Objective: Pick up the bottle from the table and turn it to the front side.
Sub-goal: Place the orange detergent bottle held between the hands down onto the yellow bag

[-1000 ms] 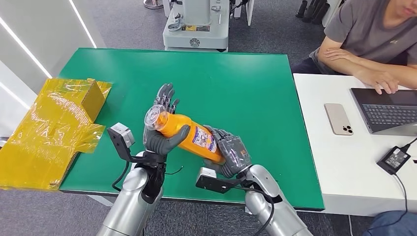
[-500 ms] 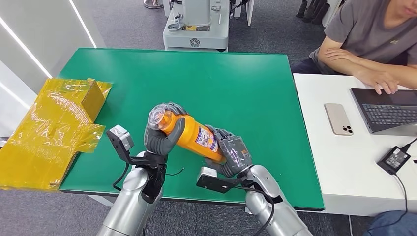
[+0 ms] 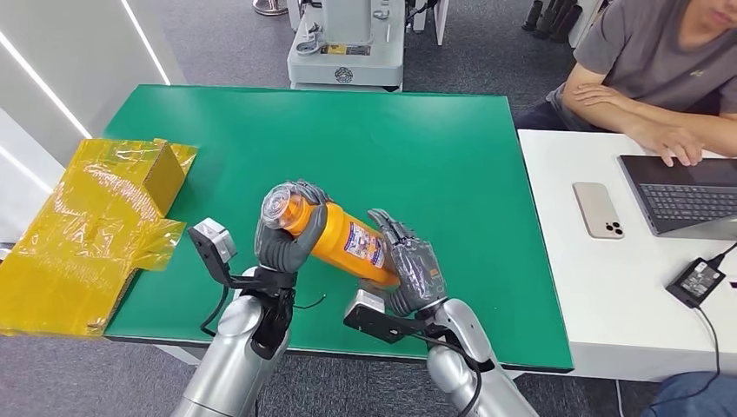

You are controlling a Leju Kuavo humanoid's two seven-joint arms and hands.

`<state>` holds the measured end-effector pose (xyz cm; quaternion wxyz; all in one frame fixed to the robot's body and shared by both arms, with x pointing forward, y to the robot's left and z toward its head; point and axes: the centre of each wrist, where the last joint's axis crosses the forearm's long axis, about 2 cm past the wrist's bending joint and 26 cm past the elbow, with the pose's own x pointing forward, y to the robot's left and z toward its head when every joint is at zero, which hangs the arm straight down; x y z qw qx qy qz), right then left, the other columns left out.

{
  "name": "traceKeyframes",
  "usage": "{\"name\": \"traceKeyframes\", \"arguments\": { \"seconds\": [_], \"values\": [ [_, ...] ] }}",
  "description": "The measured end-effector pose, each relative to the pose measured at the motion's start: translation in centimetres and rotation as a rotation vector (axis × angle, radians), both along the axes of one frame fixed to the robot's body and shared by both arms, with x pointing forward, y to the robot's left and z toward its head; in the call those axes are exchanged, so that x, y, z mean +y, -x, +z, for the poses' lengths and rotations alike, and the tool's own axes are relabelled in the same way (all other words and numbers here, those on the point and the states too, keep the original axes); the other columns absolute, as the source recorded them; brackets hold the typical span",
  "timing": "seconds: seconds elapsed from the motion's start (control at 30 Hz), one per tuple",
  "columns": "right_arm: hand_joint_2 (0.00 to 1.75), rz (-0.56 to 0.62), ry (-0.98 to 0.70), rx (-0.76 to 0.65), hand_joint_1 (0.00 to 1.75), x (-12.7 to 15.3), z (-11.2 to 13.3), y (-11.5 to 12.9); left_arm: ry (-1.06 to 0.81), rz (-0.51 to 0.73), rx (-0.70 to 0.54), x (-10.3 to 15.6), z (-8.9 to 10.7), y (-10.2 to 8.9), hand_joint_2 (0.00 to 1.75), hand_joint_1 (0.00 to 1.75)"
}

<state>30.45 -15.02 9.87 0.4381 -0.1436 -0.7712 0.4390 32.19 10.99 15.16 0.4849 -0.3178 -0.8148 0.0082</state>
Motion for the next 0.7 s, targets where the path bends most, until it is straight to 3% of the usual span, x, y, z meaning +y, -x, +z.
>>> {"name": "traceKeyframes", "arguments": {
  "seconds": [0.23,0.4,0.7],
  "values": [
    [1.75,0.007,-0.105,-0.011,0.0,0.8,1.5,0.0,0.012,0.025,0.016,0.1,-0.1,0.0,1.75,1.75],
    [1.75,0.021,-0.286,-0.026,0.0,1.6,2.9,0.1,0.03,0.058,0.03,0.3,-0.3,0.0,1.75,1.75],
    [1.75,0.06,-0.525,-0.169,0.0,2.6,5.0,1.7,0.023,0.083,0.041,0.6,-0.7,0.1,1.75,1.75]
  ]
}}
